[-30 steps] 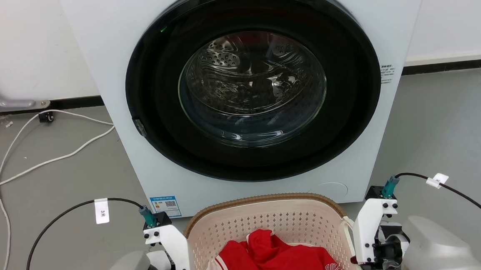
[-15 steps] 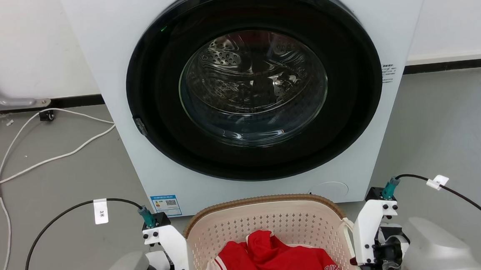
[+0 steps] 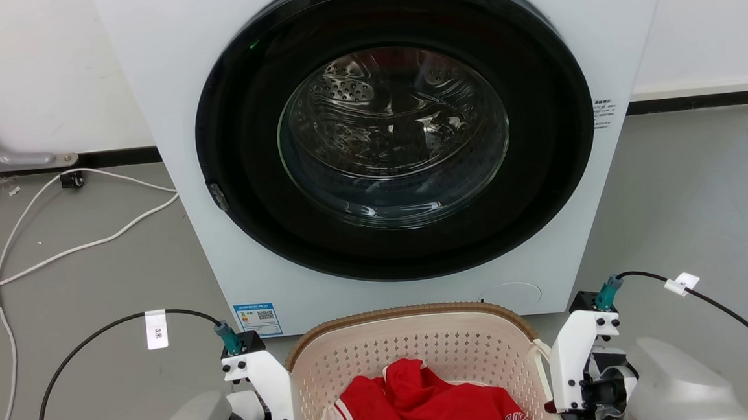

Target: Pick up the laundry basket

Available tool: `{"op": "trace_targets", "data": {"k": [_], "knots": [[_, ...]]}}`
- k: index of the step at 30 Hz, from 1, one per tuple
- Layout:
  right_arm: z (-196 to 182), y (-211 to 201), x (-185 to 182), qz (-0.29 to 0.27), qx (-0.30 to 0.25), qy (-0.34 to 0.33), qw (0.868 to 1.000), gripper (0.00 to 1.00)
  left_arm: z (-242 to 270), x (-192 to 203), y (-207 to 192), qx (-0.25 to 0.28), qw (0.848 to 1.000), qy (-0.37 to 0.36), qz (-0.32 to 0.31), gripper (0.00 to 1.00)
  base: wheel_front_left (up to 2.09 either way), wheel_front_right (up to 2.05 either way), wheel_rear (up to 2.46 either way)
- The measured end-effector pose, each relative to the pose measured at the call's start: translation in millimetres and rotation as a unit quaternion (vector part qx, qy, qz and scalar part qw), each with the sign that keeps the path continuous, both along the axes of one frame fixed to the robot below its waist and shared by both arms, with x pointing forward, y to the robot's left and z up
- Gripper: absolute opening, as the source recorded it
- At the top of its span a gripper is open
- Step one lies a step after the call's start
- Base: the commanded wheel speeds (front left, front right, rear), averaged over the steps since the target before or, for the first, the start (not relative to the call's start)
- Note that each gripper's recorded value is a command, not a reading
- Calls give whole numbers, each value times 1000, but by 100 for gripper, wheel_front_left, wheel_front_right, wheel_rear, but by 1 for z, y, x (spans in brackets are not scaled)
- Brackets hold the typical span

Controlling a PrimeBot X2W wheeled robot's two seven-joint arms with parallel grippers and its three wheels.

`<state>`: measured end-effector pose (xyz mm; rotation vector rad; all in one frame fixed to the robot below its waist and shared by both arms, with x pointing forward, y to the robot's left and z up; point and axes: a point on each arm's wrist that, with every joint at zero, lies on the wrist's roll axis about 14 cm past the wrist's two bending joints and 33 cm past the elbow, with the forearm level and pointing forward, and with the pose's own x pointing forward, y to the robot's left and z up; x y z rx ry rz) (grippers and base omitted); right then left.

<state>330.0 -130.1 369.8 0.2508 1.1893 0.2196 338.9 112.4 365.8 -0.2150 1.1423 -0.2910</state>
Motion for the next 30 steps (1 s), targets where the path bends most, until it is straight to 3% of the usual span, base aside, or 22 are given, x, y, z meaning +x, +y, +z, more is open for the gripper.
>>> {"op": "trace_targets", "data": {"k": [30], "knots": [[-2,0,-1,-5,5,6,1000,0,-3,-2,0,-3,1000,7,2,0,0,0,0]]}}
